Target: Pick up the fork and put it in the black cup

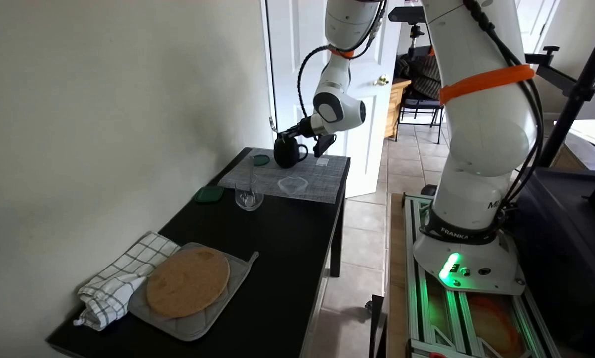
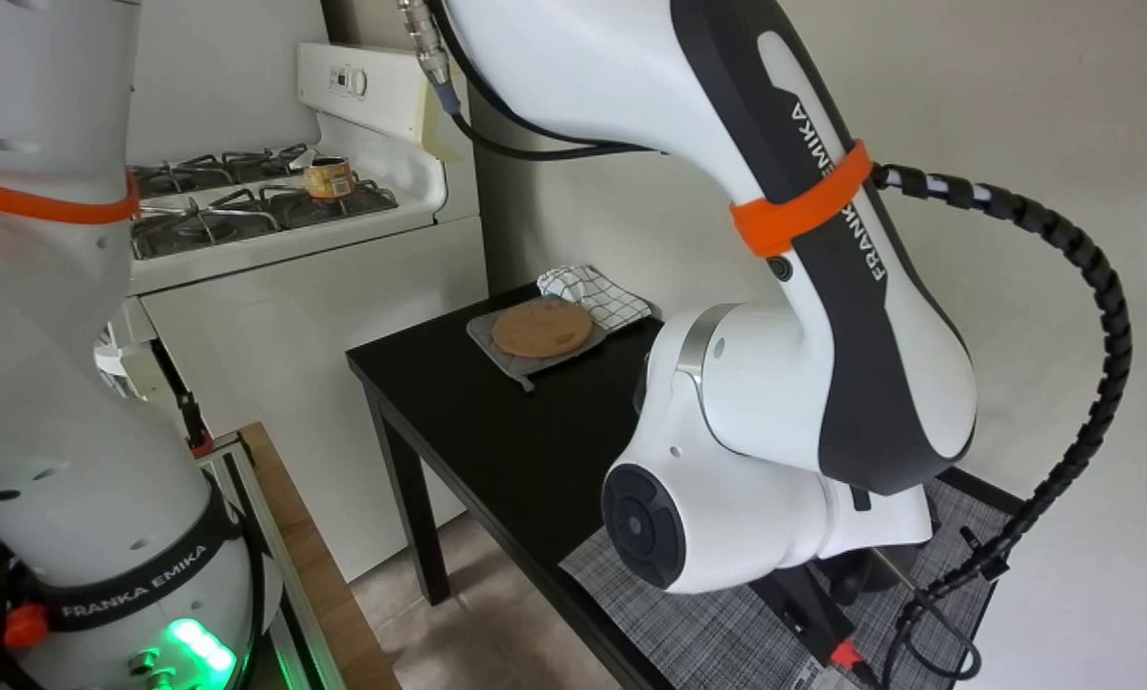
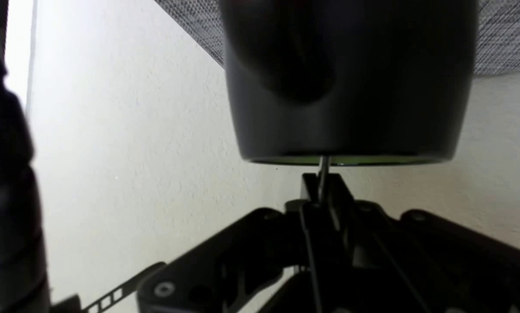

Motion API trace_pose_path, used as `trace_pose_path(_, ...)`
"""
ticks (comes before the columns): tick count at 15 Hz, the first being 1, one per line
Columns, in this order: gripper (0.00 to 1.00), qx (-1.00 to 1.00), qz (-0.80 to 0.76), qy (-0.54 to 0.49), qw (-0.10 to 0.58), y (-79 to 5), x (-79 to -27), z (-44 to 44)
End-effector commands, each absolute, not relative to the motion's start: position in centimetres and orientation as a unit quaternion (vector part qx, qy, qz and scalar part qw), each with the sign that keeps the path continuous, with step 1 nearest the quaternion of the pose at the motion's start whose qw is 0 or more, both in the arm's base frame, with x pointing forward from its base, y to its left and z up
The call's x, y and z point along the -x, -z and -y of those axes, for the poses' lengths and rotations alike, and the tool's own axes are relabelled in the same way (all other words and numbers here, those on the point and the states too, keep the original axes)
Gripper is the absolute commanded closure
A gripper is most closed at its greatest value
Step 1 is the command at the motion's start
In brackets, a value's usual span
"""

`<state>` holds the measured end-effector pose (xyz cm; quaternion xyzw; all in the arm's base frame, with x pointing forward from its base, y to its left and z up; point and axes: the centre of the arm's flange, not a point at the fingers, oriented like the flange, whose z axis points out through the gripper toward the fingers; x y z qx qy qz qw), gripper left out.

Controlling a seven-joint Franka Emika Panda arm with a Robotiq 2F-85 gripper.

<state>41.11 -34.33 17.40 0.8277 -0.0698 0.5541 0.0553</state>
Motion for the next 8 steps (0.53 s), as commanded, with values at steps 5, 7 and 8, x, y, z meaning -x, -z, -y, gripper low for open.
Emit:
trace_pose_path(5, 0.53, -0.848, 0.056, -0.522, 0.073, -17.5, -41.8, 34.5)
trace_pose_path(7, 0.38, -0.850, 0.057, -0.519, 0.075, -18.6, -42.0, 34.6)
trace_pose_path(8, 0.31, -0.851, 0.060, -0.517, 0.077, -19.8, -42.1, 34.6)
